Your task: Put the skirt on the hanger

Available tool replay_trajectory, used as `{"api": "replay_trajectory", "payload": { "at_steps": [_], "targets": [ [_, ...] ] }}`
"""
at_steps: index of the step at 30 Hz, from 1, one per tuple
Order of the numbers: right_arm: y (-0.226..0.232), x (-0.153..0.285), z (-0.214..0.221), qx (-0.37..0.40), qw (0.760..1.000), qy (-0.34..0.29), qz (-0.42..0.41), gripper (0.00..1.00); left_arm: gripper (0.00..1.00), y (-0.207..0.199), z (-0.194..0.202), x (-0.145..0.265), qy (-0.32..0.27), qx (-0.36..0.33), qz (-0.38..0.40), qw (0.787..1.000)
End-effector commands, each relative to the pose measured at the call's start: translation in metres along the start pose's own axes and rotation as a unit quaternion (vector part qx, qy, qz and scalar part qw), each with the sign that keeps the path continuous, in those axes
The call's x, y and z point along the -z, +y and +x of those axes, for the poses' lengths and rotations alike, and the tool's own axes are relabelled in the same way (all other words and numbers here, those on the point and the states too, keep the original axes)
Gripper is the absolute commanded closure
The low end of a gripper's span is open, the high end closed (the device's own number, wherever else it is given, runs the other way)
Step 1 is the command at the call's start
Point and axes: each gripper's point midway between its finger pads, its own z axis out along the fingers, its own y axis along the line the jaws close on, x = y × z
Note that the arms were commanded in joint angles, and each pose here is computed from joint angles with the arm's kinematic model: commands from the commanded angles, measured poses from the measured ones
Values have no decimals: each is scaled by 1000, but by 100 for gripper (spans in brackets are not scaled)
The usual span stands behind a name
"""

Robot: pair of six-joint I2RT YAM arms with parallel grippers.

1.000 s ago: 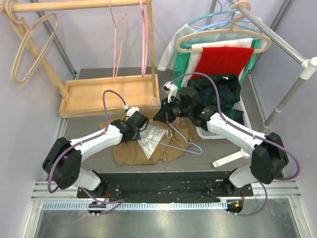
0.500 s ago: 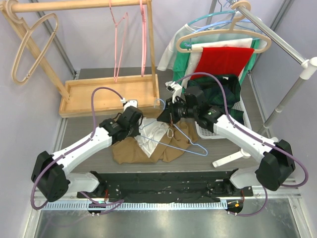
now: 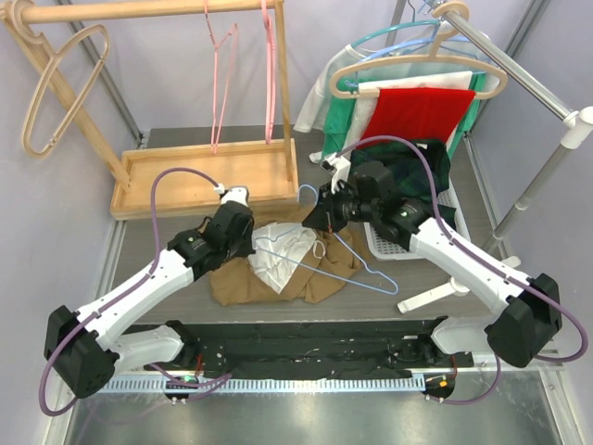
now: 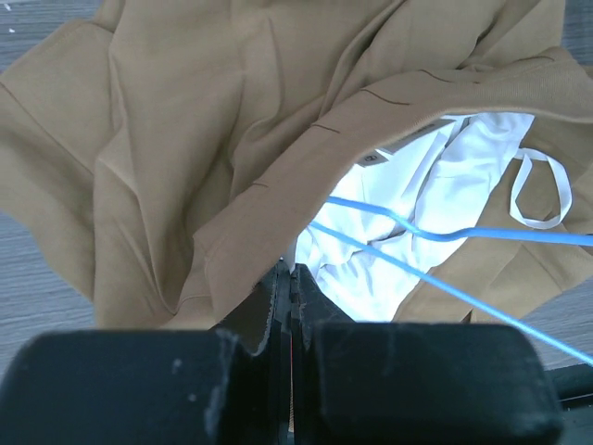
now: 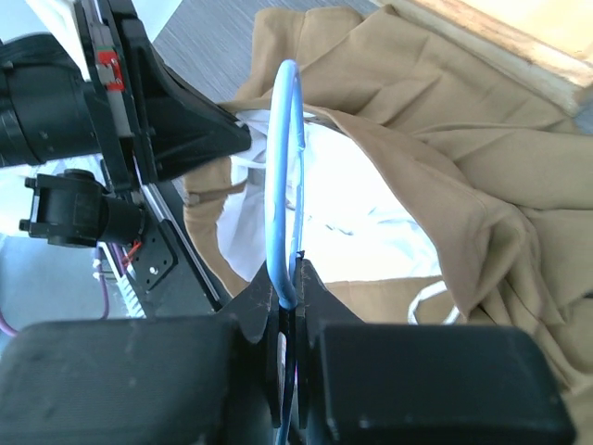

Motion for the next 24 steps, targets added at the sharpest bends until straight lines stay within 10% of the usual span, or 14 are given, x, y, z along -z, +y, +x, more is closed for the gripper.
{"api": "replay_trajectory", "payload": {
  "at_steps": [1,24],
  "targets": [
    [11,34,-36,42,997,-56,14,99,100,2,-17,9,-44,13,8,999],
    [49,39,-34,39,994,-35,-95,99,100,2,-27,13,-63,18,16,998]
  ]
}}
